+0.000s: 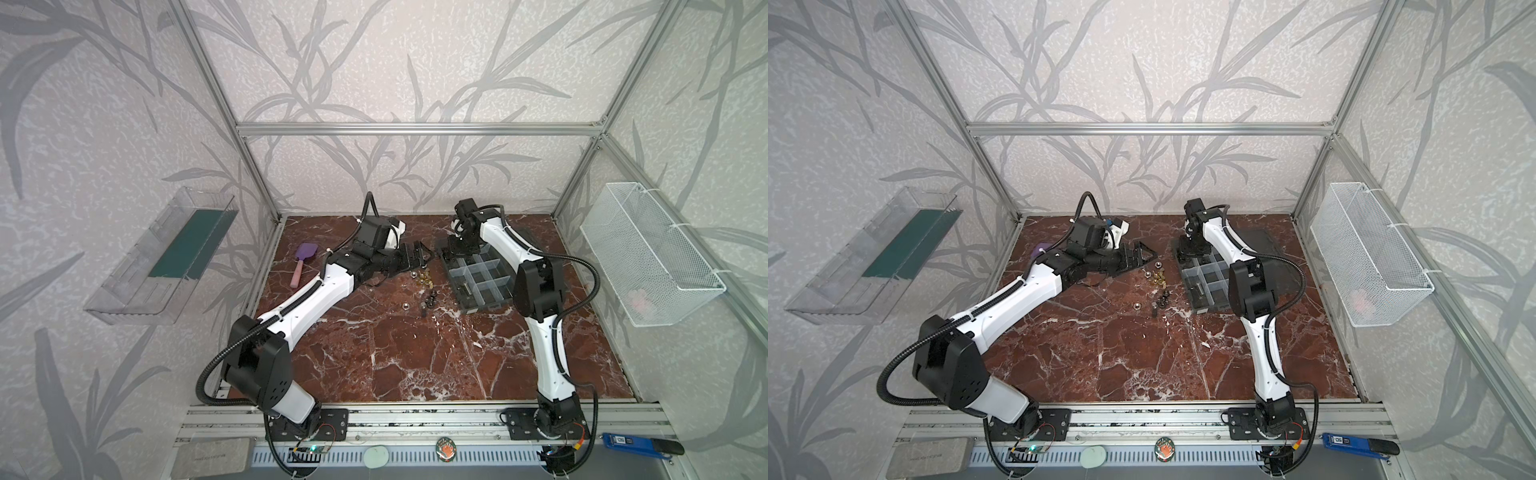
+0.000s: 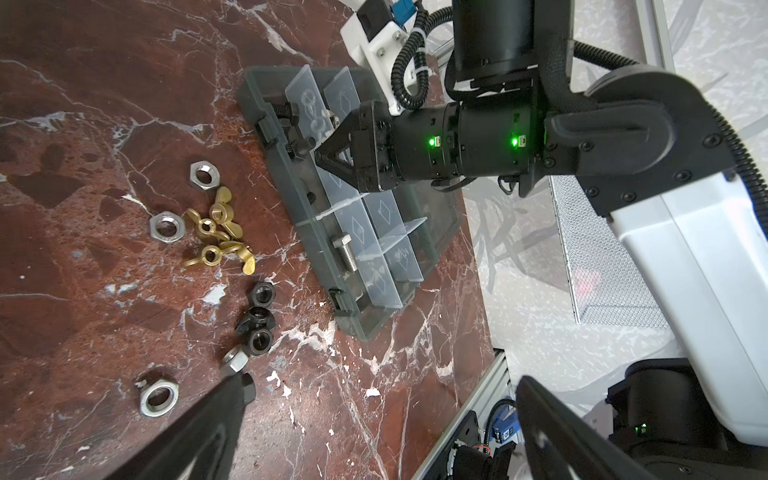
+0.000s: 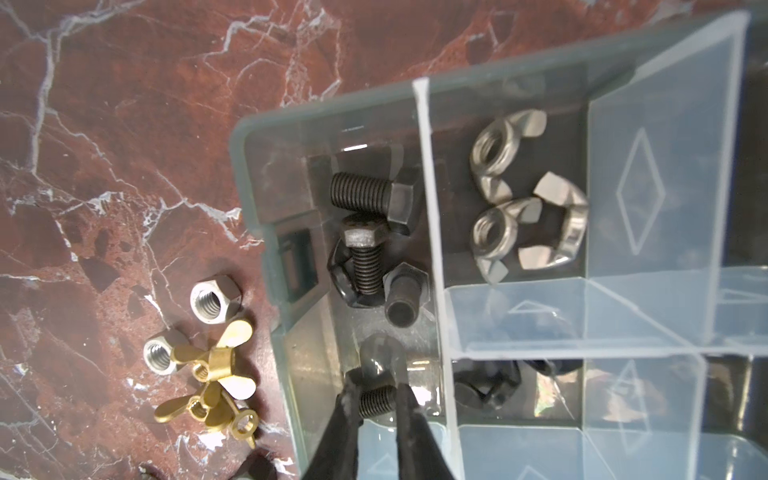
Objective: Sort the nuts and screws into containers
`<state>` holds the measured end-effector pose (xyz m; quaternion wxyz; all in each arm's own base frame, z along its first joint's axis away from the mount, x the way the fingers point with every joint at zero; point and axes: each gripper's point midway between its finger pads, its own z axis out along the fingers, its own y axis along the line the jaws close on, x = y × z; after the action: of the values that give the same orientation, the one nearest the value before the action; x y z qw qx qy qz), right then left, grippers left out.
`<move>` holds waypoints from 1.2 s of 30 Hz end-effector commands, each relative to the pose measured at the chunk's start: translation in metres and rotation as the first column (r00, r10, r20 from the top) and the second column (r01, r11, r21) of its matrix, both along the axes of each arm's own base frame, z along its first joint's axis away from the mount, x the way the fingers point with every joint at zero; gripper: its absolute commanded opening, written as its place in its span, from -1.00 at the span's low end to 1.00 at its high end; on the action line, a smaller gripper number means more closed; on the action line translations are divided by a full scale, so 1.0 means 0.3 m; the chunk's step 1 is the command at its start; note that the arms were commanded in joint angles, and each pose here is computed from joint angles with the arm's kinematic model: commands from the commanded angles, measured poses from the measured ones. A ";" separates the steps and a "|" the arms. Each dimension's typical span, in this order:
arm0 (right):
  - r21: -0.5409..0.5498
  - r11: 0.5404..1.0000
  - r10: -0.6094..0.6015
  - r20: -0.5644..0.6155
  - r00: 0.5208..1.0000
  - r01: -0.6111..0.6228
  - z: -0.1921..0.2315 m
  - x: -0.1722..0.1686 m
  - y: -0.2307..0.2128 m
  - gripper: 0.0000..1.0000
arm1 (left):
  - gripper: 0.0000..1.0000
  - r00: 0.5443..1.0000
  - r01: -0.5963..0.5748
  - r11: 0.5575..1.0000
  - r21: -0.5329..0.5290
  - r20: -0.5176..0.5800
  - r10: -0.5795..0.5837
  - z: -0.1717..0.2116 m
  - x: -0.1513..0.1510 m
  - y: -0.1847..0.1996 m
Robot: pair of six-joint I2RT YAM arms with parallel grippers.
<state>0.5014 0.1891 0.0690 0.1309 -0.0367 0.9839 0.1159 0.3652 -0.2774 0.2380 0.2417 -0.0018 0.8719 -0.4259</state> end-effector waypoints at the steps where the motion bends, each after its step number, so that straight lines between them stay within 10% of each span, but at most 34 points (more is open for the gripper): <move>1: 0.058 0.998 -0.026 0.004 1.000 0.026 0.041 -0.007 0.021 -0.63 | 0.99 1.000 -0.014 0.999 -0.038 -0.013 0.014 0.015 0.053 0.039; 14: 0.087 0.992 -0.086 -0.079 0.993 0.093 0.131 -0.012 0.035 -0.62 | 0.99 0.983 -0.150 0.973 -0.176 -0.130 0.128 0.021 0.262 0.029; 36: 0.083 0.980 -0.164 -0.158 0.974 0.179 -0.011 0.014 0.048 -0.61 | 0.99 0.970 -0.177 0.976 -0.127 -0.194 0.150 0.045 0.147 0.026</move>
<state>0.5081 0.2048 0.0759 0.0838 0.0522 0.9829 0.1555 0.4154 -0.2709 0.2175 0.1740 -0.1394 0.8624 -0.4546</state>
